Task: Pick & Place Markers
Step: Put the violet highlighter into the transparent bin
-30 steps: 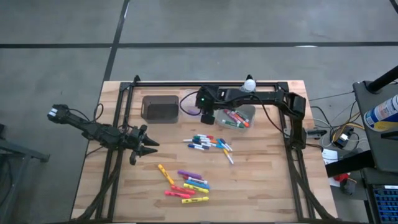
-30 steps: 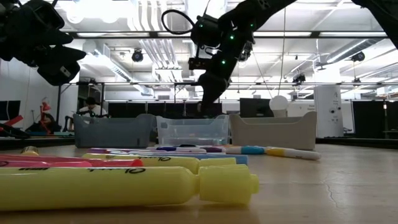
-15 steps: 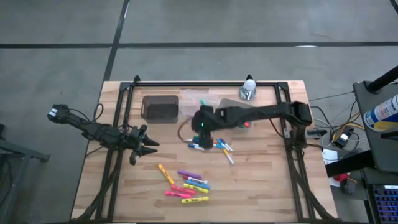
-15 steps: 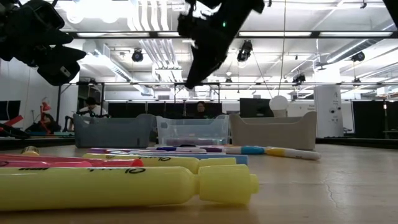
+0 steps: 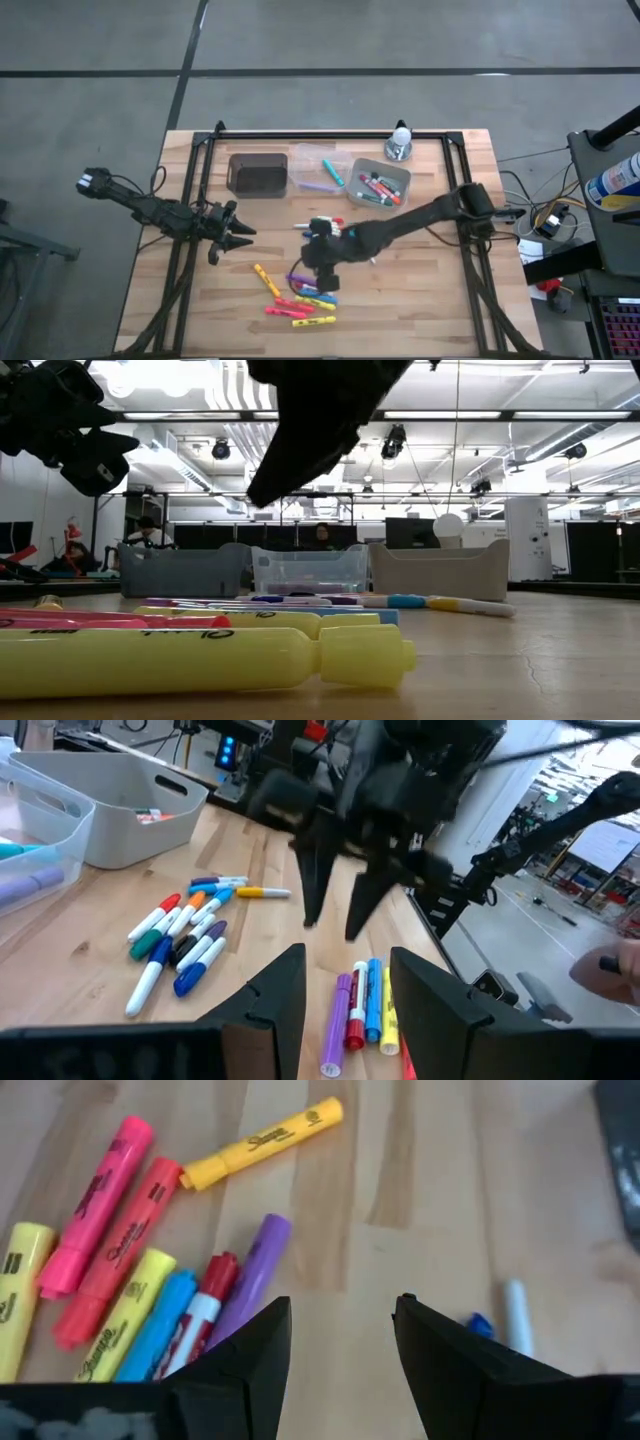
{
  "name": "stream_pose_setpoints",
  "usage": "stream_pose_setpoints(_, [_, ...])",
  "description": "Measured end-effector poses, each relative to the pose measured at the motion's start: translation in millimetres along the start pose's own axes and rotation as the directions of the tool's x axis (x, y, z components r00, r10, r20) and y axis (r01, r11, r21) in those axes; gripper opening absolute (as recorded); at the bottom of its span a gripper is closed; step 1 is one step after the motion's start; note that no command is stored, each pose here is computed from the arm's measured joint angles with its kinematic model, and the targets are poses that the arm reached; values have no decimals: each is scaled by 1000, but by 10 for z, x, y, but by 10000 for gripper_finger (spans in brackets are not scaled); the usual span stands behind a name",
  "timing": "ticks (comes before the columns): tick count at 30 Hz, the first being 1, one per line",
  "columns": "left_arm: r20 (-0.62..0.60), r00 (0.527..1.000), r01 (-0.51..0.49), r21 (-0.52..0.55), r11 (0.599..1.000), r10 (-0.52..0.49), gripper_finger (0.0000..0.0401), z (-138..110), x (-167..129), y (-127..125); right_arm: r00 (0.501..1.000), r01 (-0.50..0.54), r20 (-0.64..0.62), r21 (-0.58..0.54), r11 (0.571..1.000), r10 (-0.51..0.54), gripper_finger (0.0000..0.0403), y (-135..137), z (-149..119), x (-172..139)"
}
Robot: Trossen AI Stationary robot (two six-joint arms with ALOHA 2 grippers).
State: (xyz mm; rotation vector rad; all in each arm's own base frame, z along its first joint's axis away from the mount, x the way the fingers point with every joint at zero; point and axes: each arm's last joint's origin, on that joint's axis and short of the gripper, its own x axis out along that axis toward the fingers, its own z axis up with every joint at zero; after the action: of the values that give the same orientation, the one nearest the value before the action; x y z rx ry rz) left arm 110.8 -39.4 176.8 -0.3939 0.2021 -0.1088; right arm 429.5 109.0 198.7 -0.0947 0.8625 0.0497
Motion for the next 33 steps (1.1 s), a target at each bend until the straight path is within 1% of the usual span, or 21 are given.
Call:
stream_pose_setpoints(6, [0, 1000, 0, -19, 1000, 0, 140, 0, 3, -1, 998, 18, -66, 23, 1000, -16, 171, 139, -176, 285])
stream_pose_setpoints(12, [1, 1000, 0, -21, 1000, 0, 140, 2, 4, -2, 993, 20, -120, 36, 999, -15, 171, 219, -320, 485])
stream_pose_setpoints(21, [3, 1000, 1, -49, 999, -1, 140, 3, 4, -2, 992, 29, -128, 48, 998, -22, 171, 236, -342, 506])
stream_pose_setpoints(26, [9, 1000, -9, -53, 999, 9, 140, 6, 4, 0, 995, 39, -96, 56, 998, -34, 171, 233, -276, 427])
stream_pose_setpoints(33, [19, 999, -30, -53, 998, 31, 140, 8, 4, 7, 999, 15, -43, 58, 998, -13, 171, 313, -223, 410])
